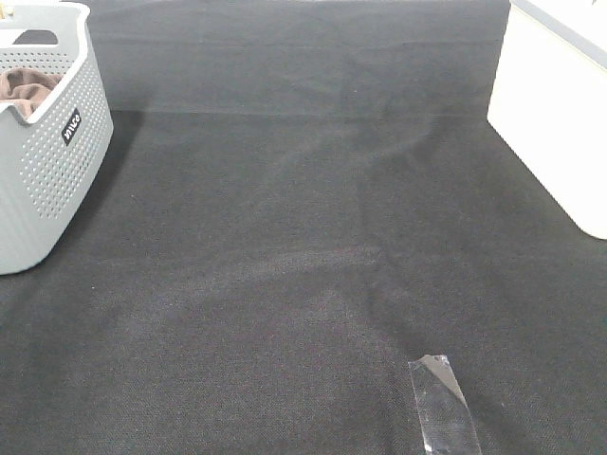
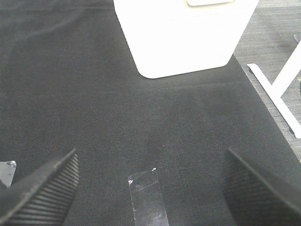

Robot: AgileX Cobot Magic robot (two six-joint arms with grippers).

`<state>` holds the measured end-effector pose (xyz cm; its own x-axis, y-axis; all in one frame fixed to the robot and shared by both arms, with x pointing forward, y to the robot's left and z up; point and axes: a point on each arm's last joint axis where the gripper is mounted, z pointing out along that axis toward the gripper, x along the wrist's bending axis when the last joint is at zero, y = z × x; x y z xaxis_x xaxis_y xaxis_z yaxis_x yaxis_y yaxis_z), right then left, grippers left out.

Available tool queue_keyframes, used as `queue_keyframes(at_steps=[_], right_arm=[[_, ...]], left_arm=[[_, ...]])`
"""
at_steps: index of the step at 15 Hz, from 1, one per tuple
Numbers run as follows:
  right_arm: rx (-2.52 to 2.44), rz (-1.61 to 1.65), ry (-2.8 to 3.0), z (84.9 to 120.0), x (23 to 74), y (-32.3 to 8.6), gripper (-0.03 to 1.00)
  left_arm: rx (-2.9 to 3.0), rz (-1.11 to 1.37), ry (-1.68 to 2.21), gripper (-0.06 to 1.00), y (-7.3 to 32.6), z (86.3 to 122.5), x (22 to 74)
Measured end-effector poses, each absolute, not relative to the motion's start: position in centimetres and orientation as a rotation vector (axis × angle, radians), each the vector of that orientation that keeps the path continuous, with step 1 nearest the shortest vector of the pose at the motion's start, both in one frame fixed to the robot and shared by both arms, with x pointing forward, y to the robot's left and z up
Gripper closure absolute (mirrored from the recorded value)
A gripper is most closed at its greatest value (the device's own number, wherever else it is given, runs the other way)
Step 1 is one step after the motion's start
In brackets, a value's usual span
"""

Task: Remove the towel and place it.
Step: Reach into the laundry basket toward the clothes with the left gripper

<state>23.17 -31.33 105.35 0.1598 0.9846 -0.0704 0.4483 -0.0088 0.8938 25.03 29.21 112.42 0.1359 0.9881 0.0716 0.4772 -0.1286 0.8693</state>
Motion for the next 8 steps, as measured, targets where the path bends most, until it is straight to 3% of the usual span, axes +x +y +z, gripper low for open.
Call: queue_keyframes(at_steps=[8], right_arm=[[1.59,0.798,1.414,105.3,23.2,-31.3,0.17]], left_arm=[[2.182,0.949,1.242,-0.05,29.7,117.6,32.1]])
